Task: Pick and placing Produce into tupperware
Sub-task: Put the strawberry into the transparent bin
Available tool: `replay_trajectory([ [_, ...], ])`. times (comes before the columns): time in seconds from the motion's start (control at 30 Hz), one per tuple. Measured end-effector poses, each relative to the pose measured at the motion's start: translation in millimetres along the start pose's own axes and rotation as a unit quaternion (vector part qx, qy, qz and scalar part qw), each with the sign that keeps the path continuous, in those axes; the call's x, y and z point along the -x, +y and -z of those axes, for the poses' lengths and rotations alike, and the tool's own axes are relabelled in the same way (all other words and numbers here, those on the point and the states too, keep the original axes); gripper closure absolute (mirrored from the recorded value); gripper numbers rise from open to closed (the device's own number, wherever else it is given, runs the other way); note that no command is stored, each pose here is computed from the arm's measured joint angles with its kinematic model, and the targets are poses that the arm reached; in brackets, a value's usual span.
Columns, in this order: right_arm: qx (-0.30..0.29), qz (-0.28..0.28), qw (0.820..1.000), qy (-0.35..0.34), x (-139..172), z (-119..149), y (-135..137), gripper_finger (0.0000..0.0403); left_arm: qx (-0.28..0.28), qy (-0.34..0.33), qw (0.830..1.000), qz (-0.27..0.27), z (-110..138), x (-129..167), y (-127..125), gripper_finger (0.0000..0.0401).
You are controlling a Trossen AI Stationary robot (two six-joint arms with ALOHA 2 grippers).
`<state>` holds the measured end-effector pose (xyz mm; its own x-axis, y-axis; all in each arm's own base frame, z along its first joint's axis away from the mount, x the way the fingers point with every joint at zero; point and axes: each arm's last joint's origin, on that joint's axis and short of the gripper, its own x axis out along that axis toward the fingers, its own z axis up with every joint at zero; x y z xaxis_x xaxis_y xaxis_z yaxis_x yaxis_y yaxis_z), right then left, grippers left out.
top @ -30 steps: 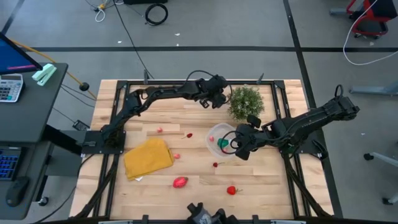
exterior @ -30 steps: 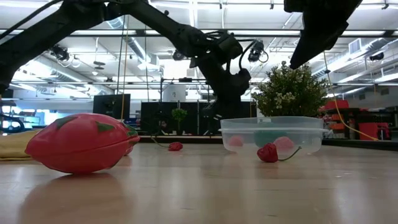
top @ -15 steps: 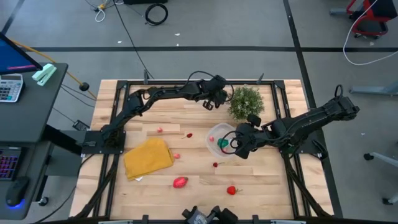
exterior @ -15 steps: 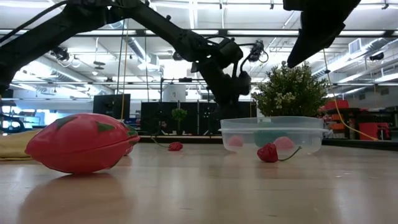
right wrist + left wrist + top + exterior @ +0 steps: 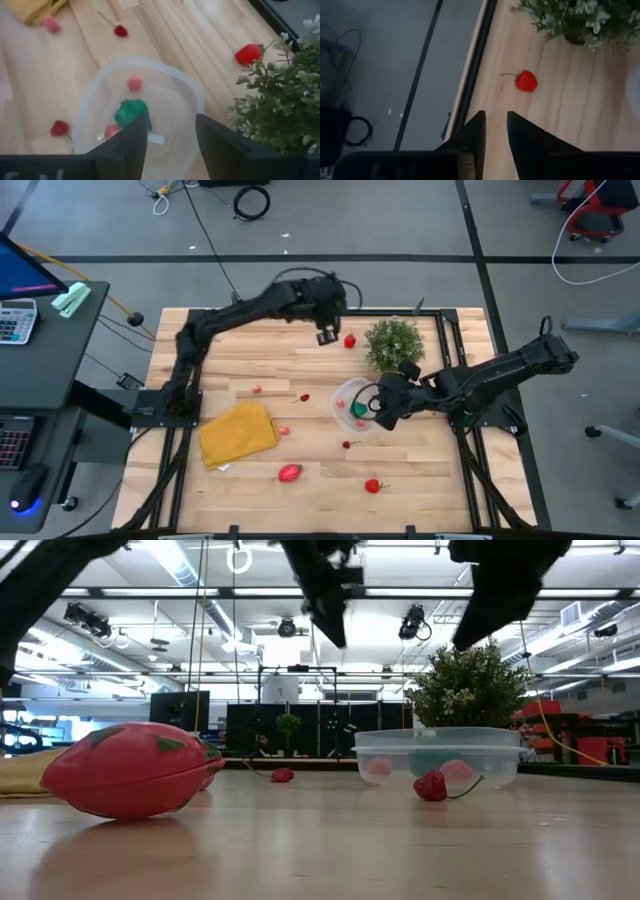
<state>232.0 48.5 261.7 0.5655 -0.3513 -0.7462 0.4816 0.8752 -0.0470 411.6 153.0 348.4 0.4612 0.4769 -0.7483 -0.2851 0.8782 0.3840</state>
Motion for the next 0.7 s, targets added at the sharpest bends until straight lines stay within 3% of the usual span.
replay_trajectory([
  [0.17,-0.015,-0.093,0.992,-0.078,-6.9,-30.9,-0.3,0.0229,0.019,-0.043,0.999,-0.020,4.4,62.7,21.7,0.0311],
  [0.23,-0.016,-0.106,0.989,-0.102,-13.2,-42.4,-5.5,0.0229,0.031,-0.068,0.996,-0.037,8.6,91.9,33.1,0.0303],
  [0.43,-0.046,-0.045,0.996,-0.056,-58.9,-63.1,-45.8,0.0229,0.075,-0.152,0.982,-0.082,26.8,172.0,59.9,0.0272],
  [0.57,-0.063,-0.053,0.995,-0.053,-77.3,-106.7,-73.4,0.0229,0.103,-0.200,0.970,-0.094,36.5,206.7,67.7,0.0253],
  [0.7,-0.040,-0.009,0.999,-0.002,-87.2,-150.8,-103.2,0.0229,0.108,-0.211,0.966,-0.098,44.5,223.1,70.5,0.0241],
])
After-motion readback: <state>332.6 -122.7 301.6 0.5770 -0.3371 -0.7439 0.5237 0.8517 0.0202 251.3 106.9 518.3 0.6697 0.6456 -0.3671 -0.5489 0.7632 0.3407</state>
